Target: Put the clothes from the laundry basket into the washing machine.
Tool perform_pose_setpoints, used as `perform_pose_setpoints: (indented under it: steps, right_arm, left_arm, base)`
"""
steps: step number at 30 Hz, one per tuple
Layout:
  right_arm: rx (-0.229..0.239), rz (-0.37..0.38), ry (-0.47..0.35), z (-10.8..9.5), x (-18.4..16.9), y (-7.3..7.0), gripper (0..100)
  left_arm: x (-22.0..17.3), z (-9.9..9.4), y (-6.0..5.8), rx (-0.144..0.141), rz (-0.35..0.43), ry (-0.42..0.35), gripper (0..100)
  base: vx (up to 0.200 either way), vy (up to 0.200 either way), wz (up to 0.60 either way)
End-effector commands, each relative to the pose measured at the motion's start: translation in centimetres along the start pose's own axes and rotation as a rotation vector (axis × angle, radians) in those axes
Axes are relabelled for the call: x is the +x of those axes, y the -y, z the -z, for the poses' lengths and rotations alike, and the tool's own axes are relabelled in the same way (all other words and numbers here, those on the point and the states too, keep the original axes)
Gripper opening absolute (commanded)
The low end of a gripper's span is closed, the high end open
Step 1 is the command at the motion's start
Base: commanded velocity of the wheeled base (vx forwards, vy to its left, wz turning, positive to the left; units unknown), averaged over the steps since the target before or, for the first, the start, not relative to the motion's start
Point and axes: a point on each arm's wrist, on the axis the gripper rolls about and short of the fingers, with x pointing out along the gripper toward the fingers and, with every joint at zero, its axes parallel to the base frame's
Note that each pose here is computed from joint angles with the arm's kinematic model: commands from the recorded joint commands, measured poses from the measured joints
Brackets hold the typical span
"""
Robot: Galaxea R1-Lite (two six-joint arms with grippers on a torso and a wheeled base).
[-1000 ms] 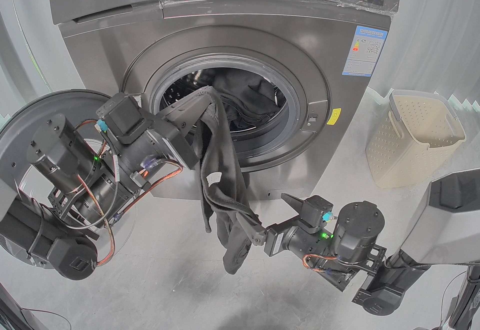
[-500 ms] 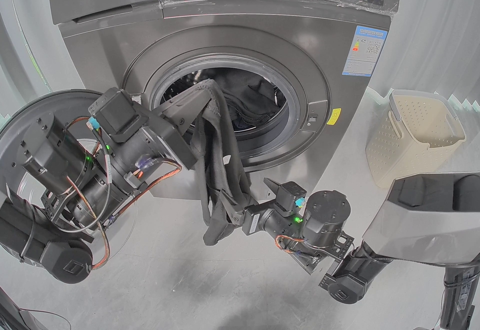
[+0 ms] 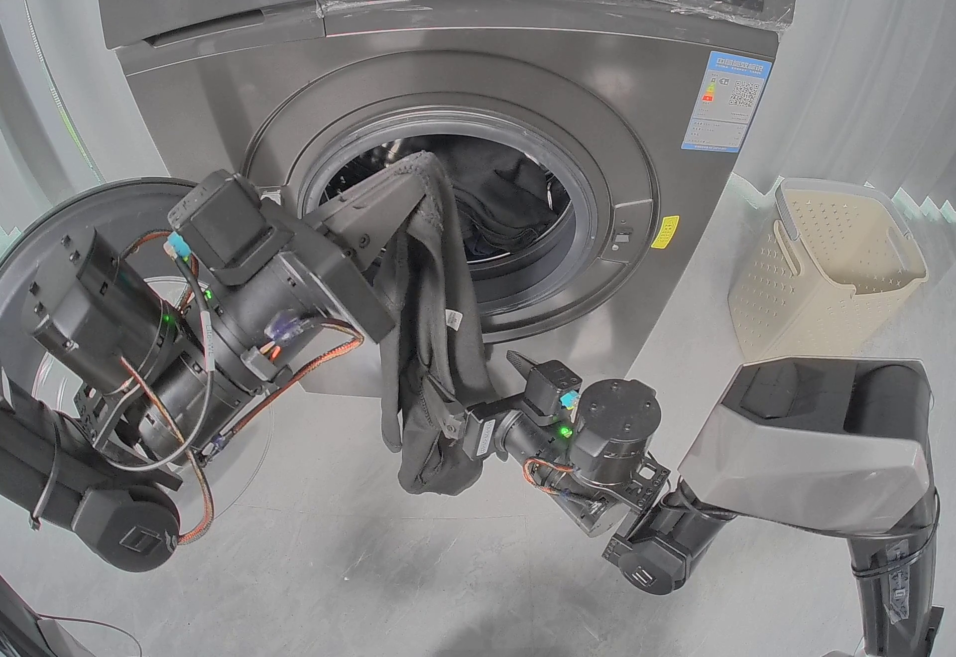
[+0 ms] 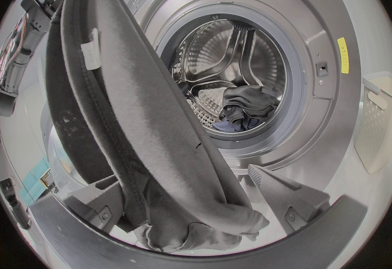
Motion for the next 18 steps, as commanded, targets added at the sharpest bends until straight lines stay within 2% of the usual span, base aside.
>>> perform_pose_setpoints:
  steps: [1,8,9,15,18]
  right_arm:
    - [-0.002,0.018,0.010,1.3,1.5,0.8,100]
    - [0.007,0.010,0.047,1.2,2.4,0.7,100]
    - [0.010,0.008,0.052,1.1,2.5,0.6,0]
    - [0.014,-0.002,0.052,0.5,2.0,0.2,0]
    - [0.007,0.007,0.020,-0.3,0.4,0.4,0]
  left_arm:
    - [0.0,-0.2,0.1,-0.002,0.002,0.007,0]
    - [-0.1,-0.5,0.2,-0.002,0.005,0.015,0]
    - [-0.1,-0.4,0.1,-0.002,0.005,0.014,0]
    - [0.0,-0.1,-0.5,0.000,-0.018,0.002,0]
    - [-0.3,0.2,-2.3,0.029,-0.075,-0.012,0]
  base:
    - [0.000,0.000,0.00]
    - [0.000,0.000,0.00]
    - [0.000,0.000,0.00]
    - [0.000,0.000,0.00]
    - [0.000,0.000,0.00]
